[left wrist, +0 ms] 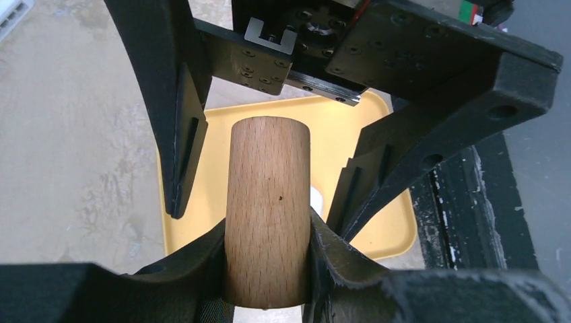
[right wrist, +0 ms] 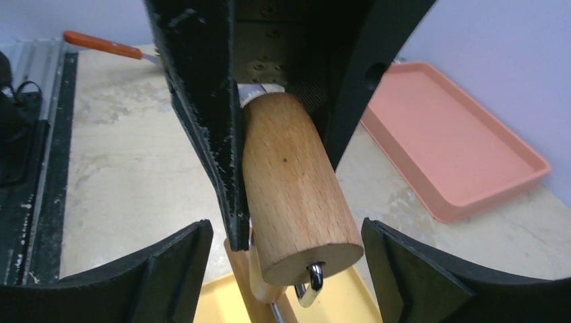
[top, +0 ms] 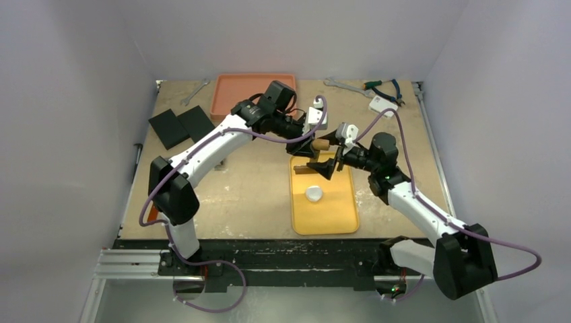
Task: Roll out the dumpling wrappers from the dough
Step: Pick up the rolling pin from the center of the board.
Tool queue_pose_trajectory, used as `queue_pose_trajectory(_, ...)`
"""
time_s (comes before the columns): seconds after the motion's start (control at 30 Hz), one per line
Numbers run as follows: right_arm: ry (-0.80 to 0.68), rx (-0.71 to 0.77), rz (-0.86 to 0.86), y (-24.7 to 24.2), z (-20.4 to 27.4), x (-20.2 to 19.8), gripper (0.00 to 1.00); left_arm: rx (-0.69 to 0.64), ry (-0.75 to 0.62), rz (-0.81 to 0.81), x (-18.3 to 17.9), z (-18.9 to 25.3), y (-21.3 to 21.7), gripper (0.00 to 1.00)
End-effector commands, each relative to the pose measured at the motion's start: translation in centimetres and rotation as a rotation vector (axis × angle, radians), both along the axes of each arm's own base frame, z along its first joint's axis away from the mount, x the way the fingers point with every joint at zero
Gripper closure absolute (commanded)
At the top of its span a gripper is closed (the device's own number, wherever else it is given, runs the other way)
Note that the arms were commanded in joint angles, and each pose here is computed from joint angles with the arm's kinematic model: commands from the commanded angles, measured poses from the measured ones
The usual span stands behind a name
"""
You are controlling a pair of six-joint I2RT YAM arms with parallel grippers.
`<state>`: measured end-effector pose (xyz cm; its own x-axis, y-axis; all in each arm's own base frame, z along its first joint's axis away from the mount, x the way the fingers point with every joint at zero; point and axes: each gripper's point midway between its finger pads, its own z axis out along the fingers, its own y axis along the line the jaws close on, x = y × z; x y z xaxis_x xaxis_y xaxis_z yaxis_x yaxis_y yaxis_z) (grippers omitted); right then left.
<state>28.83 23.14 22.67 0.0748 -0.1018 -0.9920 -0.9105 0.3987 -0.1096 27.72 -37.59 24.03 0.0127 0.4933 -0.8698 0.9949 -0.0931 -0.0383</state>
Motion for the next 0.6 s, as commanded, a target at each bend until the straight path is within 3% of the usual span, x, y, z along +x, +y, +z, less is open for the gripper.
queue_pose_trajectory(0.0,-0.086,0.064,0.066,0.4,2.6,-1.6,0.14,-0.11,-0.022,-0.047,-1.9,5.2,-0.1,1.0)
queue_pose_trajectory(0.17,-0.079,0.104,0.102,0.7,3.0,-2.3,0.45,-0.135,0.007,-0.055,-2.3,6.1,-0.4,1.0)
queue_pose_trajectory(0.27,-0.056,0.108,0.121,1.0,2.5,-2.4,0.49,-0.152,0.028,-0.058,-2.5,6.5,-0.6,1.0)
queue_pose_trajectory(0.57,-0.011,0.08,0.187,1.6,1.2,-2.6,0.47,-0.189,0.051,-0.065,-2.8,8.0,-1.0,1.0)
